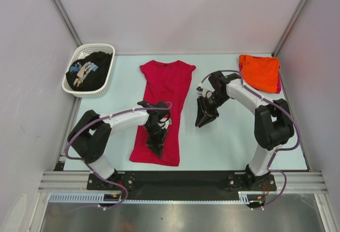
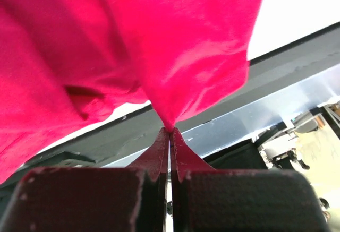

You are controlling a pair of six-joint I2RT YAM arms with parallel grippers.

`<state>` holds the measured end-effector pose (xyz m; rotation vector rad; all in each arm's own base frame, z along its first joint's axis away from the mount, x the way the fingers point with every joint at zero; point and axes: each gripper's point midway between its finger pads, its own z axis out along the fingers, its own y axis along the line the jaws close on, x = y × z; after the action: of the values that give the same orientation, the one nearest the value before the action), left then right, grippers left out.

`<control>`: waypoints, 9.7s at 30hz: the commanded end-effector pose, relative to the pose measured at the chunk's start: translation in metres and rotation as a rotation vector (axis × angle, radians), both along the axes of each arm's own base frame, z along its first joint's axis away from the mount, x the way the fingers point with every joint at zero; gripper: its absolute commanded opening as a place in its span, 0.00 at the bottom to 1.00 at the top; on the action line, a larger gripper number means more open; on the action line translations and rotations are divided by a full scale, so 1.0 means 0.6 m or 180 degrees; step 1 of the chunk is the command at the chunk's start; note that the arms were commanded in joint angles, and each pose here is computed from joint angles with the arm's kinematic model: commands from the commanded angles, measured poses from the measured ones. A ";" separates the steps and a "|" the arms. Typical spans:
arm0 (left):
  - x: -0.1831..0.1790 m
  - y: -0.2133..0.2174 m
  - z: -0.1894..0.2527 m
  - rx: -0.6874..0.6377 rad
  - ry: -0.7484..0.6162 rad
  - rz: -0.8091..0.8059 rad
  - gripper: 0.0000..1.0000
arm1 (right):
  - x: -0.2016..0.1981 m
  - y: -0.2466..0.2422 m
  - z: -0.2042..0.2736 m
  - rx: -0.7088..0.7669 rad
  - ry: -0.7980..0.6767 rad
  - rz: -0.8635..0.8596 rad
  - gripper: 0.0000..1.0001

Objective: Fold and stack the t-shirts
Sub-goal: Grab the bottom of the folded rectangular tshirt with both arms

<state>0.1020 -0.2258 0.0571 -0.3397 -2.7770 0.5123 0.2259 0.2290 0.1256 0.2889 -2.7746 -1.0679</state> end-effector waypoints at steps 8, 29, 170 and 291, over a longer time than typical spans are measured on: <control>-0.021 0.044 -0.012 0.0394 0.0028 0.0064 0.00 | -0.007 0.001 0.015 0.0079 -0.0015 0.0019 0.28; -0.034 0.077 -0.068 0.0760 0.0162 0.0095 0.14 | -0.023 0.017 0.014 0.0129 0.0075 0.0077 0.26; 0.486 0.000 -0.009 -0.0080 -0.1120 0.0566 0.00 | 0.204 0.153 -0.124 -0.0410 -0.0591 -0.0287 0.35; -0.010 0.192 -0.030 0.0203 -0.0359 0.1375 0.99 | -0.173 0.177 -0.122 -0.0212 0.0348 0.0220 0.57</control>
<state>0.0875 -0.1048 0.0425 0.2242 -2.9448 0.4984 0.1238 0.3095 0.0465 0.2713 -2.7234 -0.8777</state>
